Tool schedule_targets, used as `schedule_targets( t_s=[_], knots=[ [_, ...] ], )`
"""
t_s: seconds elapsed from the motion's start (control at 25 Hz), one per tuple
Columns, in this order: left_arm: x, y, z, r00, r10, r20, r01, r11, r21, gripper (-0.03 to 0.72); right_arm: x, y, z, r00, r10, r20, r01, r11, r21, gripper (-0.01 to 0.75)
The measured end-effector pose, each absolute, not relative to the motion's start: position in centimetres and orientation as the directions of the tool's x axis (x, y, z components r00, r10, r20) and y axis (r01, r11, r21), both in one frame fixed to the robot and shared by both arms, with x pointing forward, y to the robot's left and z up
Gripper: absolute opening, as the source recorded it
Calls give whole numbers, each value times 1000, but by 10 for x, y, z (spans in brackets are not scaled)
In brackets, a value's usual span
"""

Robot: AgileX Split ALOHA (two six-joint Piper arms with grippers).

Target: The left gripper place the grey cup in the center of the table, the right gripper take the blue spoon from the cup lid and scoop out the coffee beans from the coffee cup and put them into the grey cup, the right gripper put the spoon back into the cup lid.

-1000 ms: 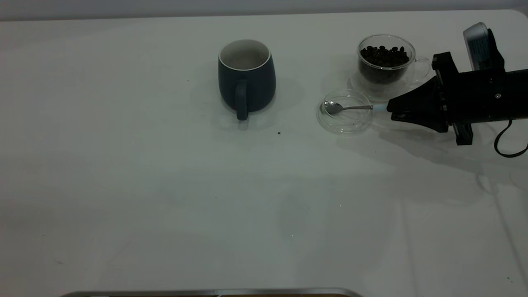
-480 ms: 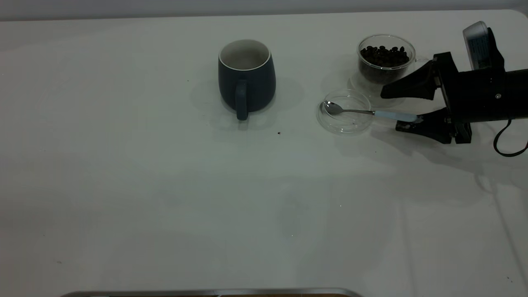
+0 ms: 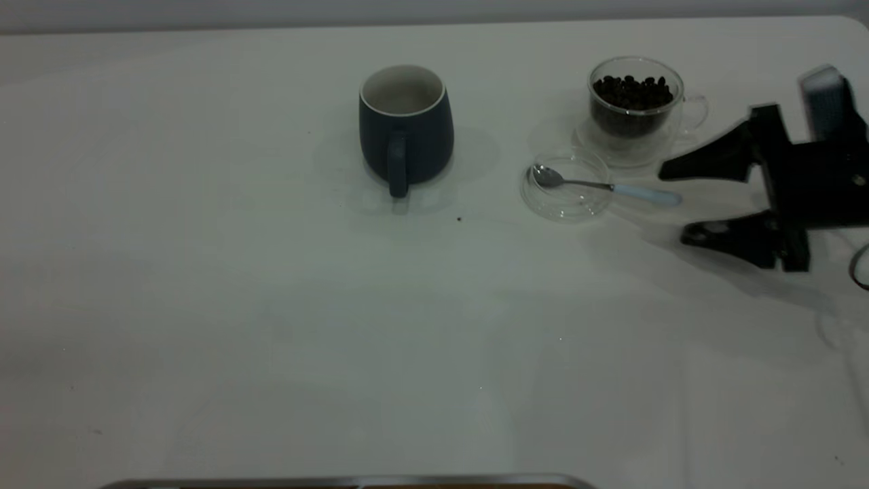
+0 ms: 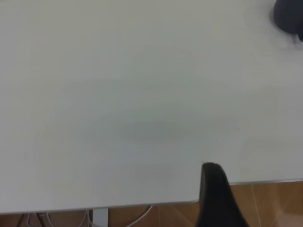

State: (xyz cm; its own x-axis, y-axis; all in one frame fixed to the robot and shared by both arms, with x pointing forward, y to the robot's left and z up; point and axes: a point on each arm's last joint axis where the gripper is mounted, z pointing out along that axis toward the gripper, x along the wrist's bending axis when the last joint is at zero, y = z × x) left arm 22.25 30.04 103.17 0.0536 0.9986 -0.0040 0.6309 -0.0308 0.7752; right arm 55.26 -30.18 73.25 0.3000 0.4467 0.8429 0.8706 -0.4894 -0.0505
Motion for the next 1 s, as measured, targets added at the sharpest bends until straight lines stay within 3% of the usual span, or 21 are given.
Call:
schedule_targets(
  t_s=[0.2, 0.44, 0.68, 1.0],
  knots=[
    [222, 300, 1032, 54, 999, -4, 631, -31, 775, 495, 528, -324, 739, 321, 437, 840, 844, -534, -44, 752],
    [222, 300, 1032, 54, 999, -4, 631, -31, 775, 495, 523, -337, 786, 202, 425, 882, 830, -552, 76, 752],
    [222, 300, 1032, 54, 999, -4, 631, -31, 775, 495, 529, -339, 860, 20, 509, 861, 853, -458, 250, 750],
    [222, 300, 1032, 54, 999, -4, 631, -31, 775, 495, 493, -336, 965, 68, 706, 705, 879, -377, 293, 736]
  ],
)
